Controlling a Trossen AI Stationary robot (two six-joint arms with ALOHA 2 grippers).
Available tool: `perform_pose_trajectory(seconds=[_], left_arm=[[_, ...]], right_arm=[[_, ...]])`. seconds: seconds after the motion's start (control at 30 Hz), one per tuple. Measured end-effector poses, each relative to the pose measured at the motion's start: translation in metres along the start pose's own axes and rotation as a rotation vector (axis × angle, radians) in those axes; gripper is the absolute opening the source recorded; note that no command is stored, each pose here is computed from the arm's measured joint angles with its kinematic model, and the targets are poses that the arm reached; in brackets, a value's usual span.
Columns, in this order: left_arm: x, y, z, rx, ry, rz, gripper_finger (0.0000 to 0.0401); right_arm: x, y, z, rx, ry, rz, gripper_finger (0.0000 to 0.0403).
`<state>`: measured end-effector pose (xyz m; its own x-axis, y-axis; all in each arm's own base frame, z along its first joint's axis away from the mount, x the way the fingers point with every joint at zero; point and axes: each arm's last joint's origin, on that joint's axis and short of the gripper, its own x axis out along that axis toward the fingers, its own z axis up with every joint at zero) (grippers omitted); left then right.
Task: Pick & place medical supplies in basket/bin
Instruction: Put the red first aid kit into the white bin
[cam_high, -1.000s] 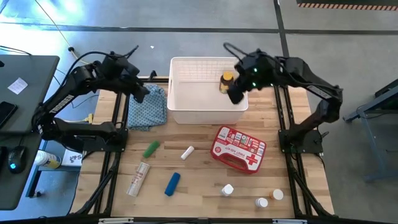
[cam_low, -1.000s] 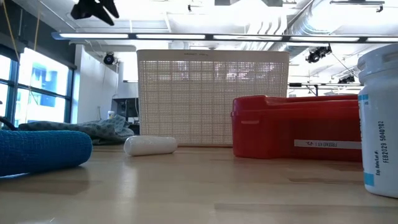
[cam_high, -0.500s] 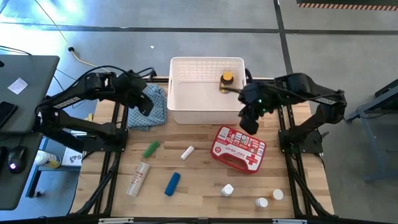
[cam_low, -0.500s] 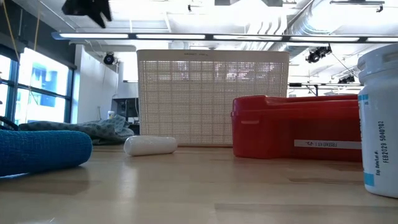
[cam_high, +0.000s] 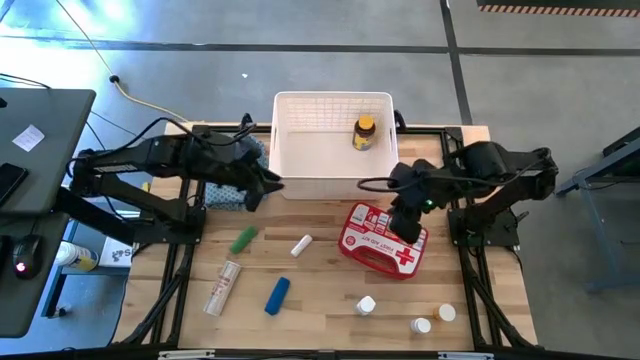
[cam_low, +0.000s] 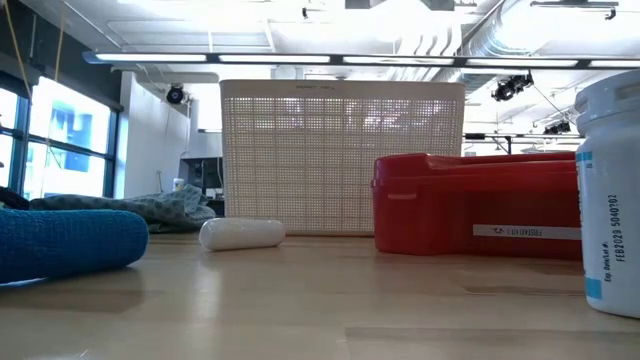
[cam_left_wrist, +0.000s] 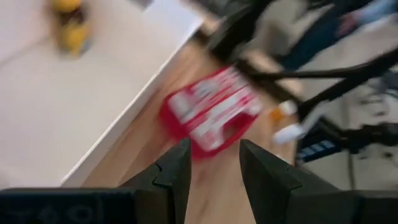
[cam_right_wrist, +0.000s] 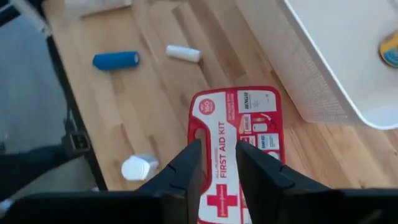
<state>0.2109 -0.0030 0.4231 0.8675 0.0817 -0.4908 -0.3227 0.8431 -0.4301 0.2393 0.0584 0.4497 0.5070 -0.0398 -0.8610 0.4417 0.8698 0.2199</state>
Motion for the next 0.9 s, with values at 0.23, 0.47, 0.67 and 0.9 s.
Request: perform_pose_trajectory(seconds=[0.23, 0.47, 0.67, 0.9], left_arm=[[0.003, -0.026, 0.010, 0.104, -0.155, -0.186, 0.0170], [-0.014, -0.030, 0.011, 0.190, -0.226, -0.207, 0.0170], [-0.018, -0.029, 0.008, 0.195, -0.178, -0.245, 0.0170], [-0.028, -0.024, 0.002, 0.209, -0.123, -0.254, 0.0170]], right_arm=[[0.001, 0.012, 0.000, 0.148, -0.049, 0.033, 0.0101], [0.050, 0.047, -0.005, 0.075, 0.104, -0.023, 0.0104], [0.099, 0.075, -0.013, 0.006, 0.182, -0.112, 0.0110], [0.127, 0.091, -0.022, -0.094, 0.261, -0.131, 0.0133]])
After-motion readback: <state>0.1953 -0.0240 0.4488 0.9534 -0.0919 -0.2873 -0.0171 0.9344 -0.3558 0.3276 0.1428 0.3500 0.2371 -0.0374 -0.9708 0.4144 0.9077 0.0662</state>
